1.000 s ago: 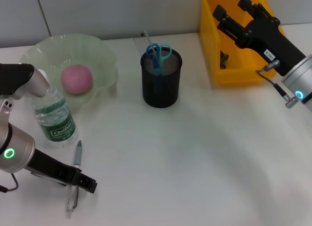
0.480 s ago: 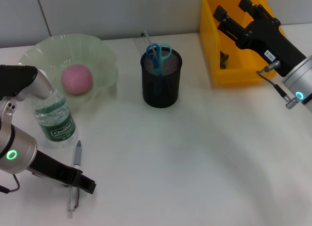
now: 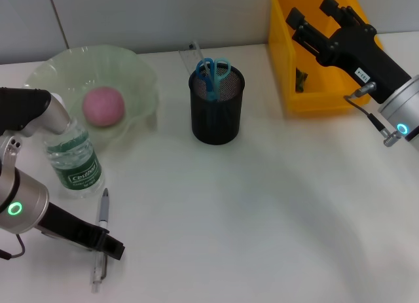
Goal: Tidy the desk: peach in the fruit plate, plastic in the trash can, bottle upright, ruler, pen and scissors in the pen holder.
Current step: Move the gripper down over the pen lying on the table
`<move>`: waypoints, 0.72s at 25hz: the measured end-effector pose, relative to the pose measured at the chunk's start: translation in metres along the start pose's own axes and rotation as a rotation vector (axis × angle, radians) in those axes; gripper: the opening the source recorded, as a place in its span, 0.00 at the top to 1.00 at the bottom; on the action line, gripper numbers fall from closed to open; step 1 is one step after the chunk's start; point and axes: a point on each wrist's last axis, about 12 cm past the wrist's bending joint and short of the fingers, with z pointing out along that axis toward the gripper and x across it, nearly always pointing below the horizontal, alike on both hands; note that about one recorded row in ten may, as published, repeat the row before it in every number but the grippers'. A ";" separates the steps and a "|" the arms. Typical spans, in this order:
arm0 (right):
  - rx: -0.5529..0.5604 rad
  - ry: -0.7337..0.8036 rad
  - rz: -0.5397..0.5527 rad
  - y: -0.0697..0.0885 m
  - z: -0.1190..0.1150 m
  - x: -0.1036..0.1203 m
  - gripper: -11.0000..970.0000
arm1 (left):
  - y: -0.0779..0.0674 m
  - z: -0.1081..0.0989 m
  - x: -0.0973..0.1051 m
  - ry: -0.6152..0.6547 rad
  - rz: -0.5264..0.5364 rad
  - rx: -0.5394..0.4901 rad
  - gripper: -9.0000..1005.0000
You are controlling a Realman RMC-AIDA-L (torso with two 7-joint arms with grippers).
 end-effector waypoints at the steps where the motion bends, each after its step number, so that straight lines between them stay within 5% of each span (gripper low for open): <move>1: 0.000 0.000 0.002 0.000 0.000 0.000 0.15 | 0.000 0.000 0.000 0.000 0.001 0.000 0.37; 18: -0.004 -0.001 0.007 0.000 0.001 0.000 0.15 | 0.001 -0.018 -0.005 -0.030 0.010 0.016 0.44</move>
